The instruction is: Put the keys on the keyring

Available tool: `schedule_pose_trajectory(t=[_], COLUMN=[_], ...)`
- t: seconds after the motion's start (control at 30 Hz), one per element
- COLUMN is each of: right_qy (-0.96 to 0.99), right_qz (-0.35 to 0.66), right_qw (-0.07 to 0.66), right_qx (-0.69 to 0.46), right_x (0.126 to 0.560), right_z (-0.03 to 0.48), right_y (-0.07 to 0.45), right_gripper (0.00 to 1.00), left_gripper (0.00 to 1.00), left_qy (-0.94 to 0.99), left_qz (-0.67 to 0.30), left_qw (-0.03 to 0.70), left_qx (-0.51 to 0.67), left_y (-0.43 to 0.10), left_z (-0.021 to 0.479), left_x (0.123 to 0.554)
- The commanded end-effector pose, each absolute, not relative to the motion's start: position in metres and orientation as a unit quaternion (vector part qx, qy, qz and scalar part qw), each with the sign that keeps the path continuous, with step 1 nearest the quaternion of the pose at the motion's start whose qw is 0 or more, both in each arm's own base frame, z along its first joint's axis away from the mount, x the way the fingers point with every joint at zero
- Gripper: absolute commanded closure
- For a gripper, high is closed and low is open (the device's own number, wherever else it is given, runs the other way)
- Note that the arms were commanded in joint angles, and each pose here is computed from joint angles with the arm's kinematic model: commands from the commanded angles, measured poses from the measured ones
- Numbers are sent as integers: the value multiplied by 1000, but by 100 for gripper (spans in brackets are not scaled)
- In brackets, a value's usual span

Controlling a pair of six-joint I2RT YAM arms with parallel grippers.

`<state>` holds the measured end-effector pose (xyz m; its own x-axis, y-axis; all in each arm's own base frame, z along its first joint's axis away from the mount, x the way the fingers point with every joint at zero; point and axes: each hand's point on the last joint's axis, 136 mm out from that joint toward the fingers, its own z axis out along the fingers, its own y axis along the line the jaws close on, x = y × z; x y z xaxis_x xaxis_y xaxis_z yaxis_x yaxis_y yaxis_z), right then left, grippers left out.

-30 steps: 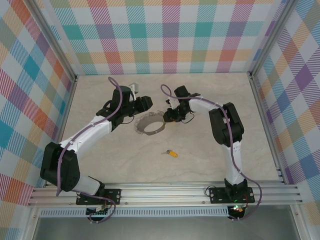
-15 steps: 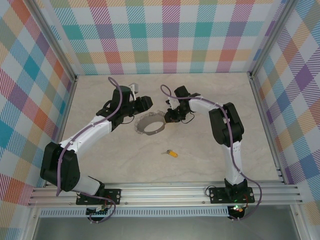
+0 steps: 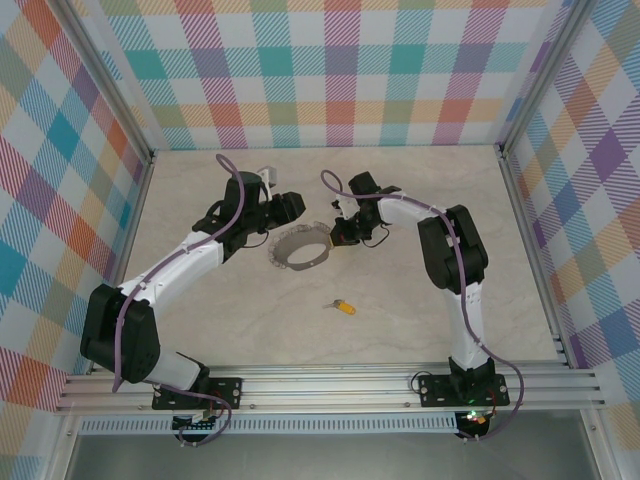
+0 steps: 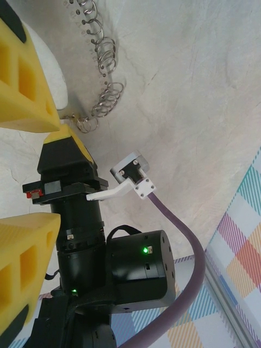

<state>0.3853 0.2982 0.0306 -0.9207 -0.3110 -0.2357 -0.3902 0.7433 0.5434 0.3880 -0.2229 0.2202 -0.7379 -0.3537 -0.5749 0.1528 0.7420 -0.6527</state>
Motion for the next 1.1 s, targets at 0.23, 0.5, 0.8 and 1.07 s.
schedule_pose_trajectory(t=[0.23, 0.5, 0.8, 1.07], right_qy=[880, 804, 747, 729], right_qz=[341, 377, 431, 471], right_qw=[215, 341, 382, 374], right_qx=[-252, -307, -332, -327], right_x=[398, 379, 351, 338], right_z=[137, 239, 308, 329], right_y=[306, 304, 295, 295], right_gripper=[100, 100, 100, 100], left_gripper=[54, 58, 65, 73], left_qy=[888, 847, 789, 730], left_qz=[-309, -378, -433, -509], left_qw=[337, 371, 420, 424], left_qx=[-58, 43, 113, 168], left_y=[-215, -241, -247, -263], left_z=[222, 273, 322, 360], left_x=[397, 387, 383, 363])
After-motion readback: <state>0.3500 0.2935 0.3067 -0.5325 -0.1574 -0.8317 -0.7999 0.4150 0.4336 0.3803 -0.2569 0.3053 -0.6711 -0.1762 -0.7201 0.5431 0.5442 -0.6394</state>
